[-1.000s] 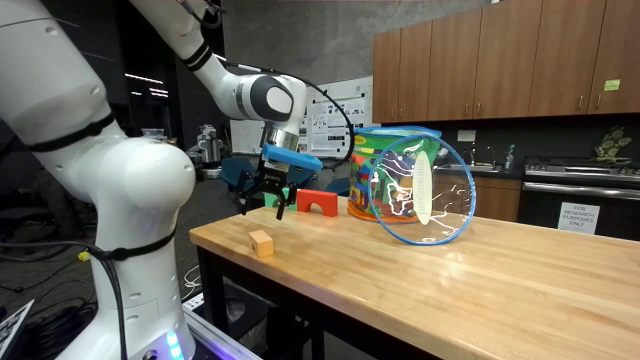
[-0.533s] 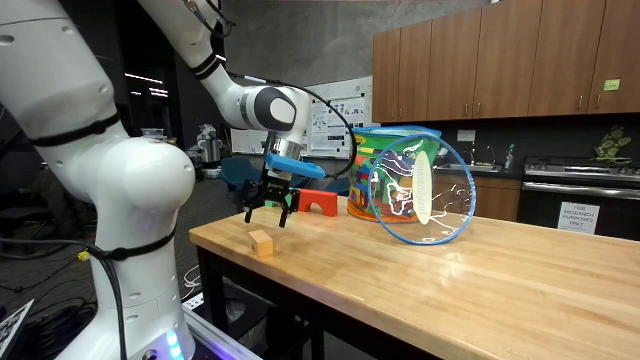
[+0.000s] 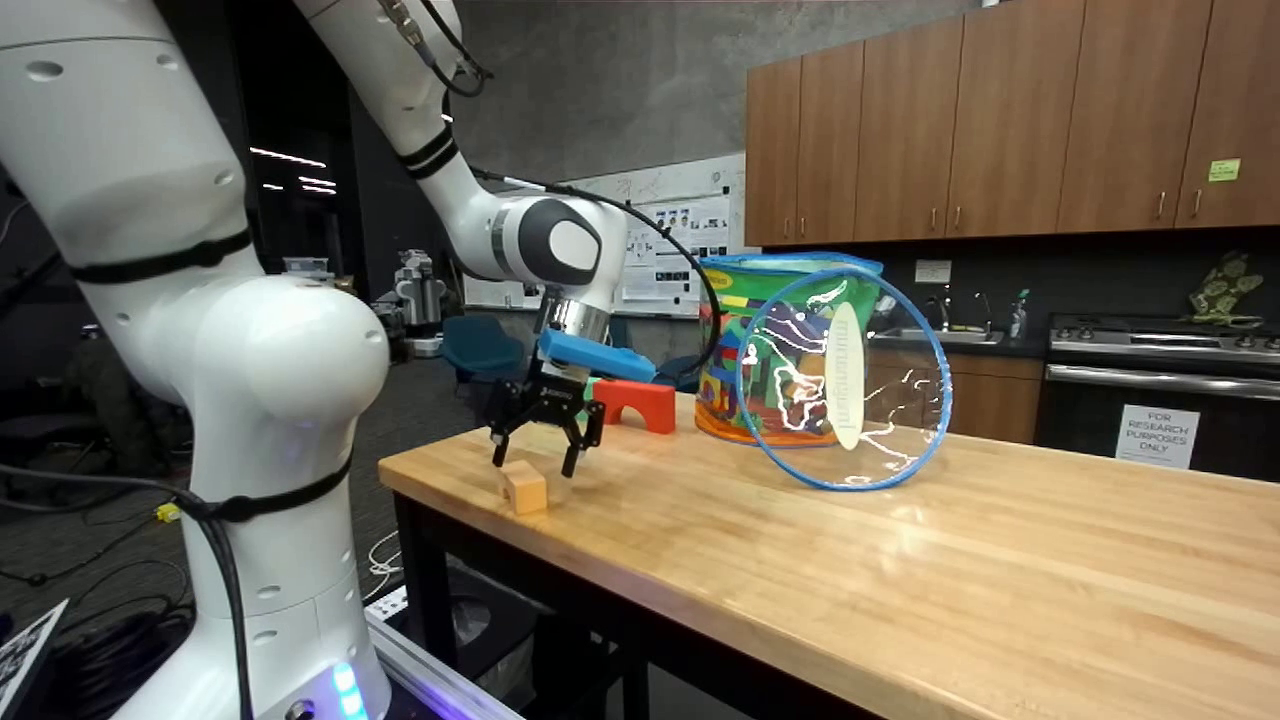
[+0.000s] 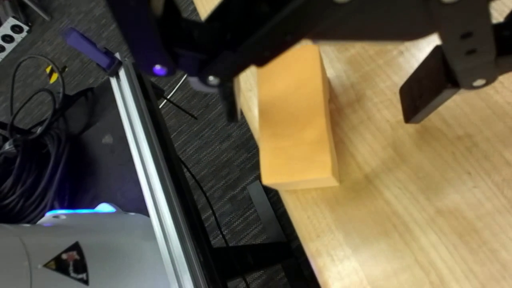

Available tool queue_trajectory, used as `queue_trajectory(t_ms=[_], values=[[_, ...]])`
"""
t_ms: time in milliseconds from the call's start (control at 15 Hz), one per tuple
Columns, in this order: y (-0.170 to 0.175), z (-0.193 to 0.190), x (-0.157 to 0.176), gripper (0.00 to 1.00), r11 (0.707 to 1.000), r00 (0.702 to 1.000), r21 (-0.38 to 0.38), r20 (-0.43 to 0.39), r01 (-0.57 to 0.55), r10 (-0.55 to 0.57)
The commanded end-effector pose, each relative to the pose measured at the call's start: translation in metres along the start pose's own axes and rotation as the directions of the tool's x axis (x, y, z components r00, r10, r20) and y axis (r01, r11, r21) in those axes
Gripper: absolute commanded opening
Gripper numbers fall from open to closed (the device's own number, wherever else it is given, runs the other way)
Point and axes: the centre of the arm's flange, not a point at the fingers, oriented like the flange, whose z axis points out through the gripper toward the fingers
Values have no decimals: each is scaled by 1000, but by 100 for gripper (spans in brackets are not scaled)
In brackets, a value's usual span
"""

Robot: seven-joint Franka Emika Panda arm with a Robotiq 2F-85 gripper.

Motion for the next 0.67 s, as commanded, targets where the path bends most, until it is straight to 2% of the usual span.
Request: queue_trajectory(t_ms=[0,200,267,400,600], values=[[-23,32,-19,100,1000,1000,-7,3,-7,7],[-19,36,-19,100,1000,1000,-17,0,-20,20],[-18,38,-19,75,999,1000,-25,0,-25,25],[-16,38,-17,68,999,1000,-33,-2,-31,31],[-13,33,-13,47,998,999,-58,-15,-37,36]])
